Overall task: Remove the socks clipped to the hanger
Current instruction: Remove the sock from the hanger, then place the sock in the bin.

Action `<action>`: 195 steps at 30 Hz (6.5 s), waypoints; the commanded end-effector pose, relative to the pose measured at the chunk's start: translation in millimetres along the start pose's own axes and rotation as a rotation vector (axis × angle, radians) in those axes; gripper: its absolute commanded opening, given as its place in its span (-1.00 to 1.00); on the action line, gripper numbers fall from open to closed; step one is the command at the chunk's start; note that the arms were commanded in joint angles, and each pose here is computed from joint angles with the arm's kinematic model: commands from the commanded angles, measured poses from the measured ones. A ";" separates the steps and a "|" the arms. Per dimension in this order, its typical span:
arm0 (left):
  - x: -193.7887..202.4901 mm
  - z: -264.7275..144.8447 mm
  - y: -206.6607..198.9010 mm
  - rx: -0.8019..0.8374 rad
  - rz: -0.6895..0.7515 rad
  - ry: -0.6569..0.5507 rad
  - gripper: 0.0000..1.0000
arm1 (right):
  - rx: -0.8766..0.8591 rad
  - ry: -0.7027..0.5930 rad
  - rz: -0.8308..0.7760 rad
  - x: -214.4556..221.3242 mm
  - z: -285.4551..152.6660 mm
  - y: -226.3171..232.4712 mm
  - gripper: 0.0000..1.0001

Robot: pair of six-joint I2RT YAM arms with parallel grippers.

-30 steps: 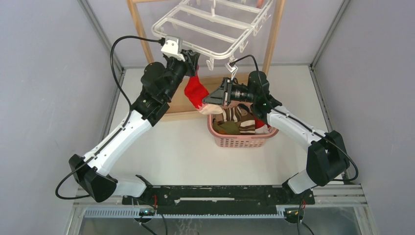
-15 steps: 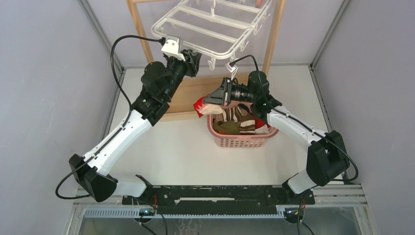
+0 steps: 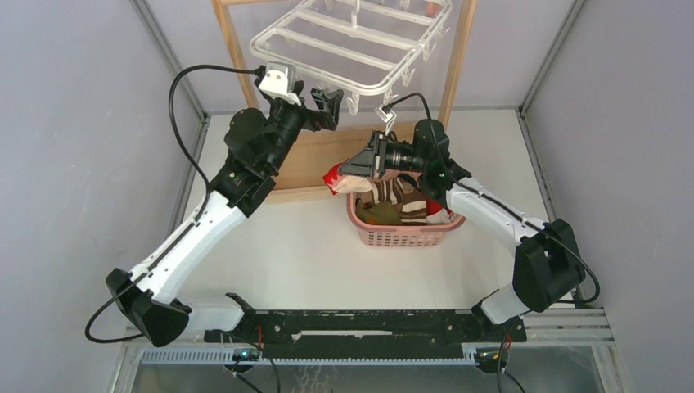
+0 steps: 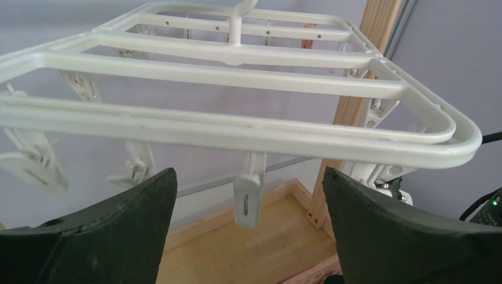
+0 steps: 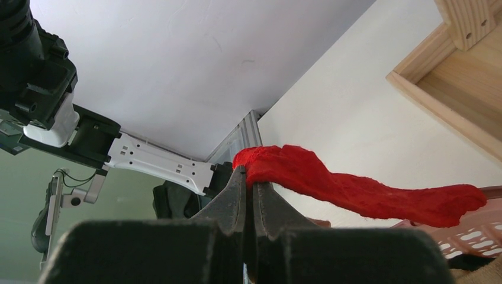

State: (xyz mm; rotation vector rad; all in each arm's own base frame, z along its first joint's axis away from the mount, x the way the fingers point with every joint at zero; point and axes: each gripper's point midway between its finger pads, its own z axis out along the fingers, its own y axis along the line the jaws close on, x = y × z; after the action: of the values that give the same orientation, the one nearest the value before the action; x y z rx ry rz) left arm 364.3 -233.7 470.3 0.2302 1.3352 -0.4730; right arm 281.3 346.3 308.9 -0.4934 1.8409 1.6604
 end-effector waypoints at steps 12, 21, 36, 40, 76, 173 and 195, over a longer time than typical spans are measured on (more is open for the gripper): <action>-6.0 -38.7 3.6 0.001 -0.040 -0.018 0.99 | -0.021 -0.023 -0.079 -1.0 -10.0 29.8 -1.00; 3.6 -58.6 6.2 -0.011 -0.058 0.023 0.99 | 0.012 -0.012 -0.078 12.5 -19.6 26.6 -1.00; 34.1 -89.7 10.9 -0.021 -0.087 0.144 1.00 | 0.080 -0.021 -0.139 21.3 -41.0 36.8 -1.00; 42.2 -98.0 15.2 -0.039 -0.087 0.174 1.00 | 0.102 -0.041 -0.176 18.7 -50.6 44.1 -1.00; 60.8 -118.6 22.4 -0.070 -0.096 0.257 1.00 | 0.439 -0.166 -0.373 -7.0 -127.7 38.5 -1.00; 110.1 -152.8 52.3 -0.216 -0.104 0.366 0.99 | 0.957 0.011 -0.301 36.2 -123.6 -118.9 0.99; 169.4 -156.3 70.9 -0.329 -0.116 0.427 0.99 | 0.964 -0.271 -0.415 -21.6 -207.3 -50.7 0.99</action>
State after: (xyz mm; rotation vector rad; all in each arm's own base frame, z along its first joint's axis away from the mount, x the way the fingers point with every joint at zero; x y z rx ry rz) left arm 276.5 -139.2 264.3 0.0355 1.8597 -0.3017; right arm 293.5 151.3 273.1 -0.2070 1.9528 0.4452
